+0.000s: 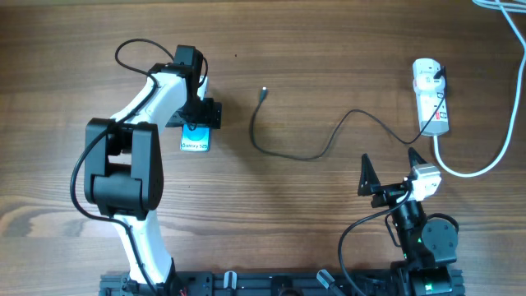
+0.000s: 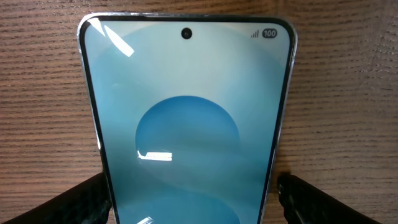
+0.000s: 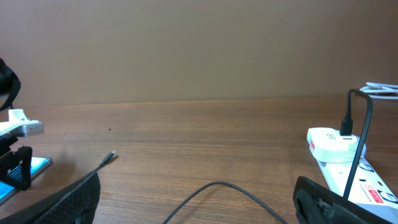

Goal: Plug charger to phone and switch on socket
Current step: 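Lower the left gripper and grasp the phone's bottom edge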

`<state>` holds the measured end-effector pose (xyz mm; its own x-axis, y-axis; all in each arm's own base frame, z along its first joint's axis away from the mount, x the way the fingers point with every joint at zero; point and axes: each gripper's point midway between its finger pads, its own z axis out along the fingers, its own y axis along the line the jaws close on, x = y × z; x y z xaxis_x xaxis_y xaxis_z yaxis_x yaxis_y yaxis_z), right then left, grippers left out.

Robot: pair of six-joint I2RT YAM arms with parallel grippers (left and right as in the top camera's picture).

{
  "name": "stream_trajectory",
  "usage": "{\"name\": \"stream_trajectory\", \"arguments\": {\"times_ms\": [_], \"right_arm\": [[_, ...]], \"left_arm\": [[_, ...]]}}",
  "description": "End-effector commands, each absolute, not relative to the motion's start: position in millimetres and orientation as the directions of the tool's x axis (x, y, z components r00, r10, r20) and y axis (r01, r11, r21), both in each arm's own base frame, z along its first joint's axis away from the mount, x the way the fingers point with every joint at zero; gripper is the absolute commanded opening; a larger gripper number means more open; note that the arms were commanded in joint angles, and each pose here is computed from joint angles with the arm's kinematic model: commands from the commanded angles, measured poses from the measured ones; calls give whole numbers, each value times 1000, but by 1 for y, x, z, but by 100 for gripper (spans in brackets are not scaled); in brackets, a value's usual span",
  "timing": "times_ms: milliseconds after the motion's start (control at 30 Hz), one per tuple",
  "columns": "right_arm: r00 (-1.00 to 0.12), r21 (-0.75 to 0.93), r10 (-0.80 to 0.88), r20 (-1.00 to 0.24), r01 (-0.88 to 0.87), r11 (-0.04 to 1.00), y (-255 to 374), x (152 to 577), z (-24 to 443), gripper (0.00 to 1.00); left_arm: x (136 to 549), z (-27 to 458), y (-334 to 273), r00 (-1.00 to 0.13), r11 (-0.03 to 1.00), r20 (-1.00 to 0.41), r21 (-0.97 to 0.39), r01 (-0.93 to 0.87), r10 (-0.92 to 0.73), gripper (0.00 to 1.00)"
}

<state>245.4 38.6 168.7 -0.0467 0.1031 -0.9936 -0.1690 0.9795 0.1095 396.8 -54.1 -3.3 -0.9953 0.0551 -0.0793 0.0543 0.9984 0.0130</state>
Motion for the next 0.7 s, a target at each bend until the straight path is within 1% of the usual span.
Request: {"name": "stream_trajectory", "arguments": {"times_ms": [0, 233, 467, 667], "right_arm": [[-45, 107, 100, -994, -161, 981, 37, 246, 169, 100], [-45, 106, 100, -994, -161, 981, 37, 246, 169, 100], [-45, 107, 100, -994, -161, 981, 37, 246, 169, 100], [-45, 106, 100, -994, -161, 981, 37, 246, 169, 100]], "left_arm": [[387, -24, -55, -999, 999, -25, 6, 44, 44, 91], [387, -24, -55, -999, 999, -26, 6, 44, 44, 76], [390, -20, -53, -999, 999, -30, 21, 43, 44, 73], [406, 9, -55, -998, 999, -55, 18, 35, 36, 71]]}}
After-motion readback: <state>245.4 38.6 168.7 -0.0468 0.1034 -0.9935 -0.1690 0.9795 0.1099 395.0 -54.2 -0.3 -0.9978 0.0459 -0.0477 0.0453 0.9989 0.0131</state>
